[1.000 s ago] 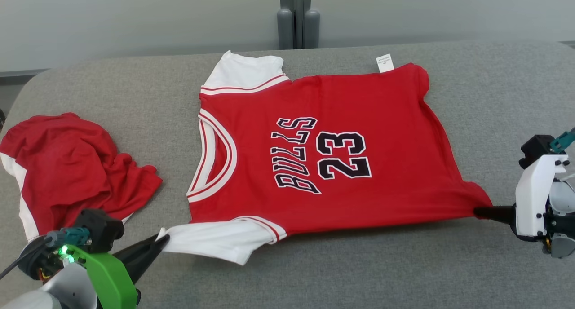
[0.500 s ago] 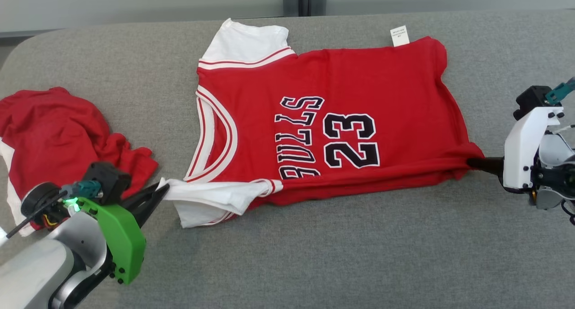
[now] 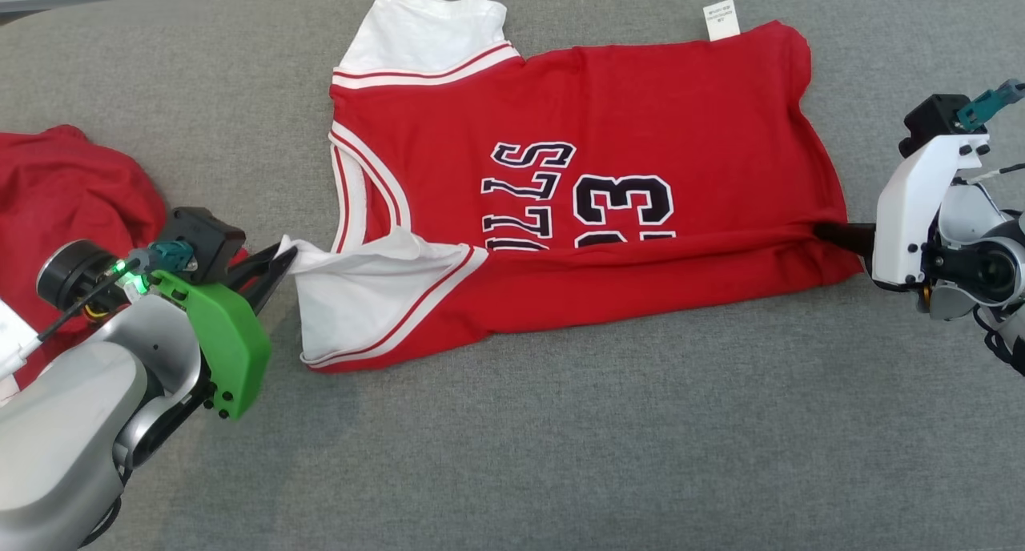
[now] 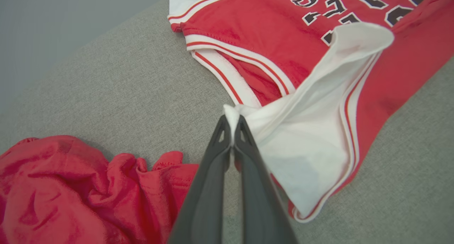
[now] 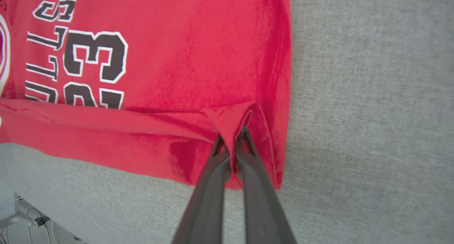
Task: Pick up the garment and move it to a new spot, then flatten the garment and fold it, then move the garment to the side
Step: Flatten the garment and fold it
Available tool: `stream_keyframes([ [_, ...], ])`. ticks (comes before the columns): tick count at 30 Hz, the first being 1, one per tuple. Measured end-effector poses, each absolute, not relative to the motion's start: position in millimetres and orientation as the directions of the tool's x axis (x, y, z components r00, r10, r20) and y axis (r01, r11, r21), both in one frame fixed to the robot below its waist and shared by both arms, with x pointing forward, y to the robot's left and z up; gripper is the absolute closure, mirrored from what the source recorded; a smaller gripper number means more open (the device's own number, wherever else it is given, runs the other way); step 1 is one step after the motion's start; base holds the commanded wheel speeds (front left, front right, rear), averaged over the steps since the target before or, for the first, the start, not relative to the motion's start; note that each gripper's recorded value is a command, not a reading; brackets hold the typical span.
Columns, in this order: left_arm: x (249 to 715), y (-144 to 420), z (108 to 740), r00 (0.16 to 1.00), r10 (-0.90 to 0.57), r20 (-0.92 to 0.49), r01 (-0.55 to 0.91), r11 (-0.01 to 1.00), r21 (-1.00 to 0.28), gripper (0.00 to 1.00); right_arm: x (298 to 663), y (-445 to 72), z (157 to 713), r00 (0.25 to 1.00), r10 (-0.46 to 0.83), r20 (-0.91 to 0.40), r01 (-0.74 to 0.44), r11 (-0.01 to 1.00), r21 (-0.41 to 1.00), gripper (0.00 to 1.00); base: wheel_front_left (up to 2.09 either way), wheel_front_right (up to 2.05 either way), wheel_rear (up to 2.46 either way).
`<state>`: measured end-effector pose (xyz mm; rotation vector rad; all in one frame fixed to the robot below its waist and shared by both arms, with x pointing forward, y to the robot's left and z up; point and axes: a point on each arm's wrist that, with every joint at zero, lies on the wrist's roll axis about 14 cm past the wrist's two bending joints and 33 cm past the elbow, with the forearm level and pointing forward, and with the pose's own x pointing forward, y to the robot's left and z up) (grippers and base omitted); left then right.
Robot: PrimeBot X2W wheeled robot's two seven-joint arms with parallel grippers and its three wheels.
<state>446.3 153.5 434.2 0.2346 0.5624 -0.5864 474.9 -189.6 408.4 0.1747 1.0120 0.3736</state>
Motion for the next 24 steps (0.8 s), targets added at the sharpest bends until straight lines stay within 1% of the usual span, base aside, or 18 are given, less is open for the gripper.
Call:
stream_keyframes([
  [3,453.7,151.8,429.4,0.695,-0.45,-0.561,0.571,0.819,0.052,1.0,481.6,-187.1,409.8,0.493,0.387,-0.779,-0.221,0.922,0.318,1.0,0.0,0.0,0.0],
  [4,455.2,150.7,427.2,0.697,-0.446,-0.561,0.565,0.824,0.047,0.77,485.1,-186.5,411.5,0.509,0.385,-0.77,-0.226,0.923,0.312,0.62,0.0,0.0,0.0],
  [5,457.4,150.4,426.9,0.707,-0.44,-0.554,0.556,0.83,0.05,0.0,487.5,-186.2,412.6,0.521,0.384,-0.762,-0.226,0.923,0.31,0.0,0.0,0.0,0.0],
  [8,472.3,151.4,436.5,0.763,-0.417,-0.493,0.515,0.854,0.074,0.0,491.6,-181.5,415.5,0.54,0.391,-0.746,-0.235,0.921,0.312,0.0,0.0,0.0,0.0],
  [12,488.0,153.7,453.8,0.842,-0.382,-0.381,0.444,0.892,0.088,0.0,507.3,-182.1,434.3,0.631,0.383,-0.675,-0.253,0.924,0.287,0.0,0.0,0.0,0.0],
  [13,491.5,153.4,459.9,0.862,-0.373,-0.343,0.424,0.902,0.085,0.0,512.7,-180.8,442.9,0.666,0.386,-0.638,-0.26,0.922,0.286,0.0,0.0,0.0,0.0],
  [15,498.3,149.5,477.5,0.903,-0.355,-0.242,0.377,0.925,0.052,0.0,527.0,-179.3,468.9,0.76,0.388,-0.521,-0.27,0.918,0.29,0.0,0.0,0.0,0.0],
  [17,500.5,147.4,492.7,0.936,-0.321,-0.145,0.325,0.946,0.006,0.0,532.5,-177.1,490.1,0.821,0.391,-0.416,-0.291,0.913,0.284,0.0,0.0,0.0,0.0],
  [20,495.0,146.5,506.2,0.963,-0.263,-0.053,0.258,0.962,-0.085,0.0,523.6,-170.4,504.1,0.865,0.403,-0.297,-0.329,0.905,0.27,0.0,0.0,0.0,0.0],
  [24,479.4,147.4,511.7,0.981,-0.191,-0.016,0.185,0.964,-0.191,0.0,509.6,-173.9,528.5,0.918,0.38,-0.114,-0.346,0.907,0.241,0.0,0.0,0.0,0.0],
])
